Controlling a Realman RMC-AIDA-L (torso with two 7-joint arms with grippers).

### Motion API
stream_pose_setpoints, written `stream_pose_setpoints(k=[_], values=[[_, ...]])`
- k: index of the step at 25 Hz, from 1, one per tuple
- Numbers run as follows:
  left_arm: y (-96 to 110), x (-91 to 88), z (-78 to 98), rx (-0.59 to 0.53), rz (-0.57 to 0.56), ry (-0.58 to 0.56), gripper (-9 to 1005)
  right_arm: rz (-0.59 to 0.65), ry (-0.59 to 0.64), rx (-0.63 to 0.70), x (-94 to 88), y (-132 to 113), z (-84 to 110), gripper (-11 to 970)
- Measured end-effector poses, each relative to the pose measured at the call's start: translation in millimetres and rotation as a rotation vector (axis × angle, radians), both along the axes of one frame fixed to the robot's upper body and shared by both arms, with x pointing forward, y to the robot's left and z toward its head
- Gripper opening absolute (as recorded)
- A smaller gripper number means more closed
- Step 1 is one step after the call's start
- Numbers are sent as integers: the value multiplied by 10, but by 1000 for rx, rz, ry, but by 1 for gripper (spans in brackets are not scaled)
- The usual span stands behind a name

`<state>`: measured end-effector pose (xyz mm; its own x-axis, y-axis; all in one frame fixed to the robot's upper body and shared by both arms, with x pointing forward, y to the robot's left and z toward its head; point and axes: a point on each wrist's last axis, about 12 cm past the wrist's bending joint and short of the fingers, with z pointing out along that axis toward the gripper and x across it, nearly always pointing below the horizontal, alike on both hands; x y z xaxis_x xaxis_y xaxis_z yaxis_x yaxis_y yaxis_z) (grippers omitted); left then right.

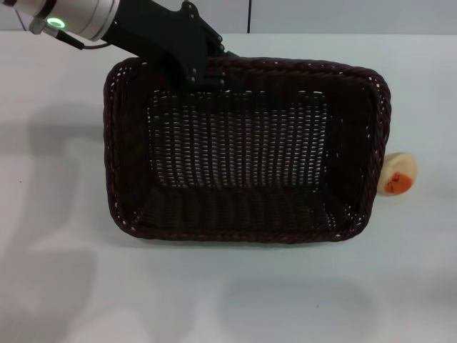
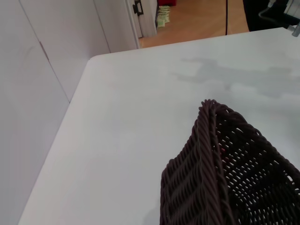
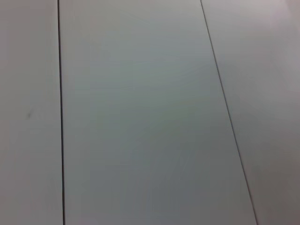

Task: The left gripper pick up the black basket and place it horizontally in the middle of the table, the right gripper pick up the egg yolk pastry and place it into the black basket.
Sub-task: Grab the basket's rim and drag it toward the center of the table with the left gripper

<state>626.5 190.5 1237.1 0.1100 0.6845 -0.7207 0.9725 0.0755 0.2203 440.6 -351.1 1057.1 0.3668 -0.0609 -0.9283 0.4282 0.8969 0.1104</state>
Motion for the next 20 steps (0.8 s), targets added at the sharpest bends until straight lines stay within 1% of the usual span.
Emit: stream_pose_setpoints(k=[13,17,20], values=[[-17,5,1,-8,-4,7,295,6,-4,-3,23,6,12,695],[-20,8,4,-14,-3,-4,330,6,-4,-4,24,7,13,695],[7,24,39,-58,23,-36,357,6,-3,-4,23,7,12,695]])
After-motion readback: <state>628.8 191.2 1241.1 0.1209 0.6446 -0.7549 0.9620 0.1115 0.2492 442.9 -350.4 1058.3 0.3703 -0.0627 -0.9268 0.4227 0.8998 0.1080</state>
